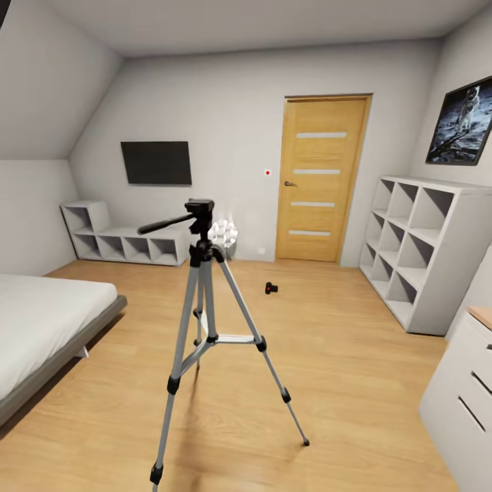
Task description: Attach the digital camera to the camera tripod in the bedroom.
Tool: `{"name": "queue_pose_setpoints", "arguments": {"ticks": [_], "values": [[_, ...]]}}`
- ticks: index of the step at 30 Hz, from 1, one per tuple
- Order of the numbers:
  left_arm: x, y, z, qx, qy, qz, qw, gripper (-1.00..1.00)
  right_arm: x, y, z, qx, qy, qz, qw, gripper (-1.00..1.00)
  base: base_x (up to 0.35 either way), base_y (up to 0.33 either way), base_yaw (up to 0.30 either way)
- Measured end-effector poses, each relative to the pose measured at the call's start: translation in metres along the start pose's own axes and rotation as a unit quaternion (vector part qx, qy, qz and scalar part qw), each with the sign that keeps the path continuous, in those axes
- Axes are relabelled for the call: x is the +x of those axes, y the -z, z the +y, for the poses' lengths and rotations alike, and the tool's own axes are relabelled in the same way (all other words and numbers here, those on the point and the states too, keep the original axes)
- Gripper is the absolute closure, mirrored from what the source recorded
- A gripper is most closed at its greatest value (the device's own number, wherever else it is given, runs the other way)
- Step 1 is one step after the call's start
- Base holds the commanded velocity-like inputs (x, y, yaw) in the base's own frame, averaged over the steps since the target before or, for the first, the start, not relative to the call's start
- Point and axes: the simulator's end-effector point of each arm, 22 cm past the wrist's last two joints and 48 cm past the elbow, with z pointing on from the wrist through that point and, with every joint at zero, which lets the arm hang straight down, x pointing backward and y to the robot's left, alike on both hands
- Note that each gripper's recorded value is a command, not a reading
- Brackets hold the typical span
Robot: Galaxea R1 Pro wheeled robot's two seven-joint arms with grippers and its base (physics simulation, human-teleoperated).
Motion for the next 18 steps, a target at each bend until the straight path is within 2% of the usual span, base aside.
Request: {"name": "queue_pose_setpoints", "arguments": {"ticks": [6, 12, 18], "values": [[-0.0001, -0.0001, -0.0002, 0.000, 0.001, 0.000, 1.0000, -1.00, -0.0024, -0.0001, 0.0014, -0.001, 0.000, -0.005, 1.0000, -1.00, 0.125, 0.000, -0.016], [-0.0004, -0.0001, -0.0003, 0.000, 0.001, 0.000, 1.0000, -1.00, -0.0030, -0.0001, 0.0032, -0.002, 0.000, -0.006, 1.0000, -1.00, 0.018, 0.000, -0.175], [-0.0004, -0.0001, -0.0003, 0.000, 0.001, 0.000, 1.0000, -1.00, -0.0030, -0.0001, 0.0027, -0.002, 0.000, -0.006, 1.0000, -1.00, 0.002, 0.000, -0.059]]}}
